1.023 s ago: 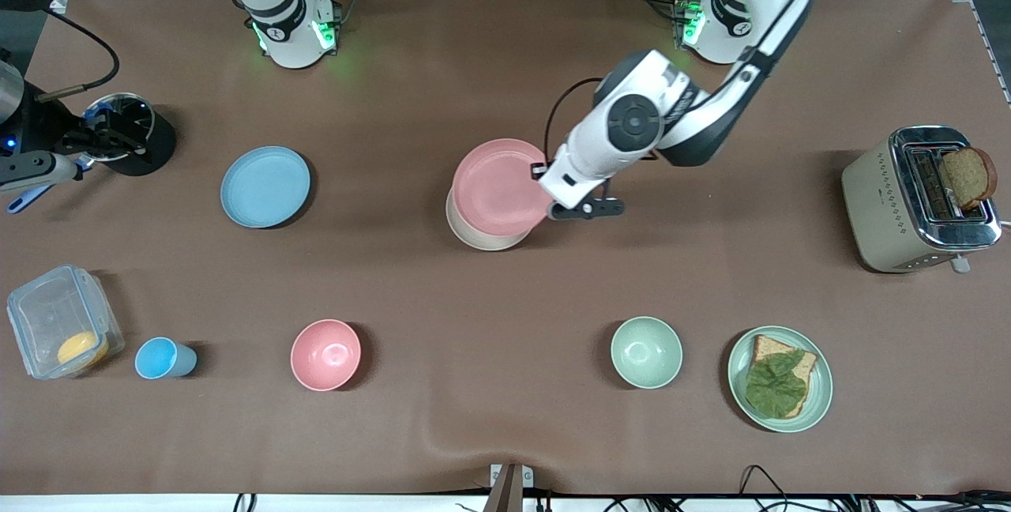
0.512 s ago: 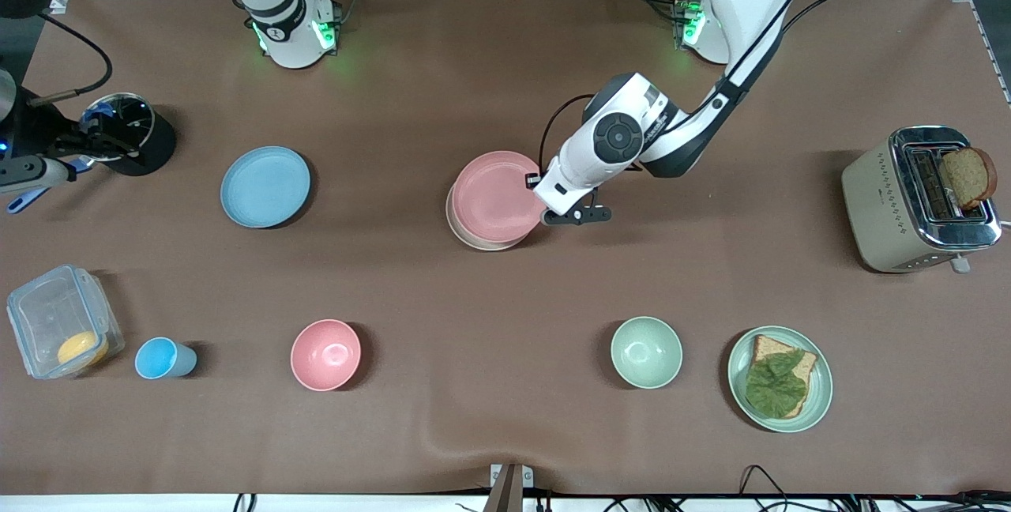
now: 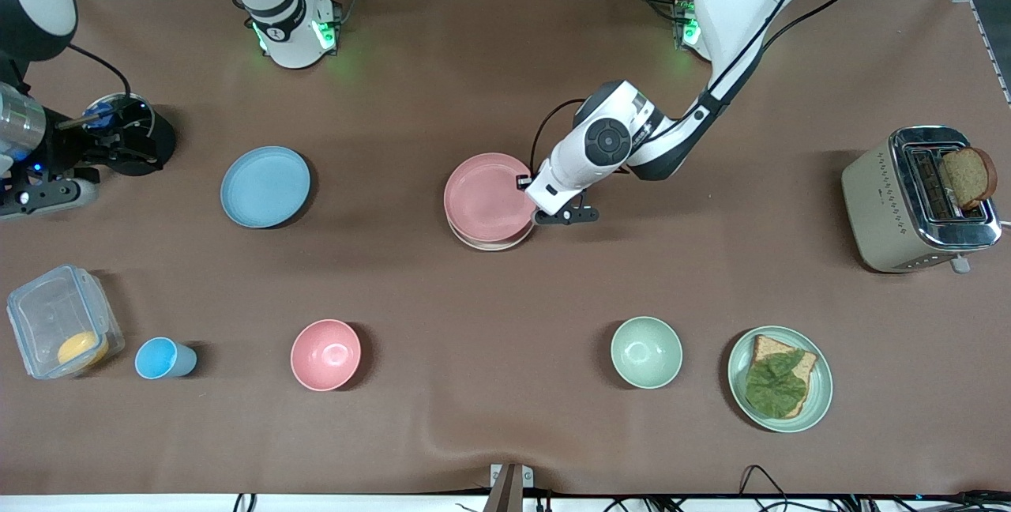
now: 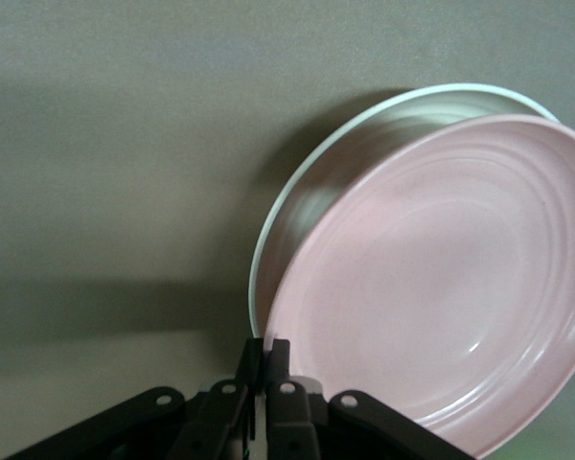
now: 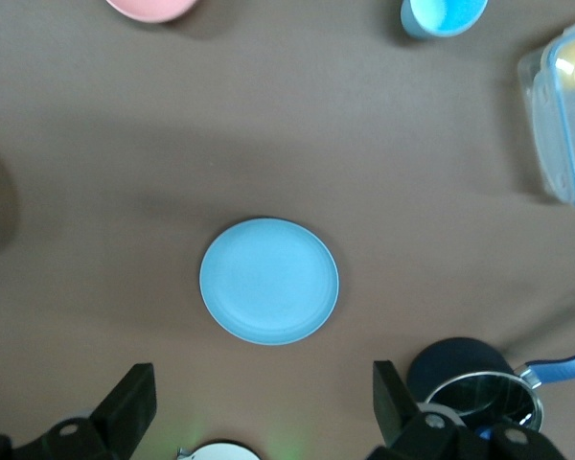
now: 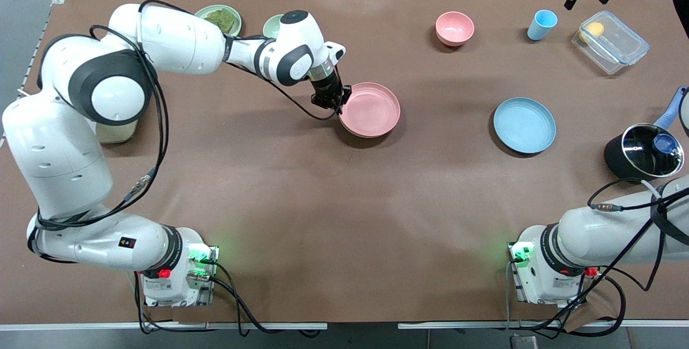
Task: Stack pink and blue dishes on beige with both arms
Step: 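Release the pink plate while the right gripper reaches the blue plate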
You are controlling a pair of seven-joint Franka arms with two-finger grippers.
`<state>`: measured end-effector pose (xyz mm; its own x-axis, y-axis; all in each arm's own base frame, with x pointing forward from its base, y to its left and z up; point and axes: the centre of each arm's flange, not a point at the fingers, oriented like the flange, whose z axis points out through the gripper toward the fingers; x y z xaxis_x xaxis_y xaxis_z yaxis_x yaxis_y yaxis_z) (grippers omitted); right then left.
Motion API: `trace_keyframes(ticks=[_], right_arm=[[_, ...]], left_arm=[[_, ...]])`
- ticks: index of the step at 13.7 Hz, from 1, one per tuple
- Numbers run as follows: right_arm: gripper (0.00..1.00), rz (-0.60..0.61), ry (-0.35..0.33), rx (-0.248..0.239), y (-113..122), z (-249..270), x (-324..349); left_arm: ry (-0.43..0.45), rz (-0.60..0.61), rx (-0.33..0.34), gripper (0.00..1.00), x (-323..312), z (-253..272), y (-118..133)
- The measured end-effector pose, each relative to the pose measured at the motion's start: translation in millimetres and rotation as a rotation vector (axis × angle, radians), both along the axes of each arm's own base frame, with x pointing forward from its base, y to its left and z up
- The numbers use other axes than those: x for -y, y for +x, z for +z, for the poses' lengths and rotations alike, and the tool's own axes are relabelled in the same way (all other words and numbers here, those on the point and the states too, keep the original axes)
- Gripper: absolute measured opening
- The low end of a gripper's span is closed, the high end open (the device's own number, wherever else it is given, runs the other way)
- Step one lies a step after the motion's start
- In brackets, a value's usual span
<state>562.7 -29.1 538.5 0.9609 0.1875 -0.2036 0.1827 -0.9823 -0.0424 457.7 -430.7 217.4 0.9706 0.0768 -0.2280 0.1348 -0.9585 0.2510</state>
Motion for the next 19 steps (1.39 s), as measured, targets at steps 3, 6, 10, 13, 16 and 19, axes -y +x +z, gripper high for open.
trace_keyframes(ticks=[3,6,10,13,16,19], right_arm=[[1.0,-0.015,-0.025,-0.045,-5,-20,15],[1.0,-0.031,-0.042,-0.074,-12,-56,38],[1.0,-0.049,-0.025,-0.113,-31,-120,68],[1.0,-0.043,-0.022,-0.095,-43,-166,69],[1.0,-0.047,-0.018,-0.086,-66,-217,70],[1.0,-0.066,-0.013,-0.082,-86,-259,79]], left_arm=[[-0.001,0.001,0.0,0.06,0,-4,0],[0.004,-0.005,0.002,0.06,-1,-6,0],[0.005,-0.002,-0.004,0.06,-2,-11,1],[0.002,0.002,-0.001,0.1,-3,-11,4],[-0.004,0.013,0.01,0.41,-4,-8,10],[-0.023,0.036,0.048,0.7,-4,14,28]])
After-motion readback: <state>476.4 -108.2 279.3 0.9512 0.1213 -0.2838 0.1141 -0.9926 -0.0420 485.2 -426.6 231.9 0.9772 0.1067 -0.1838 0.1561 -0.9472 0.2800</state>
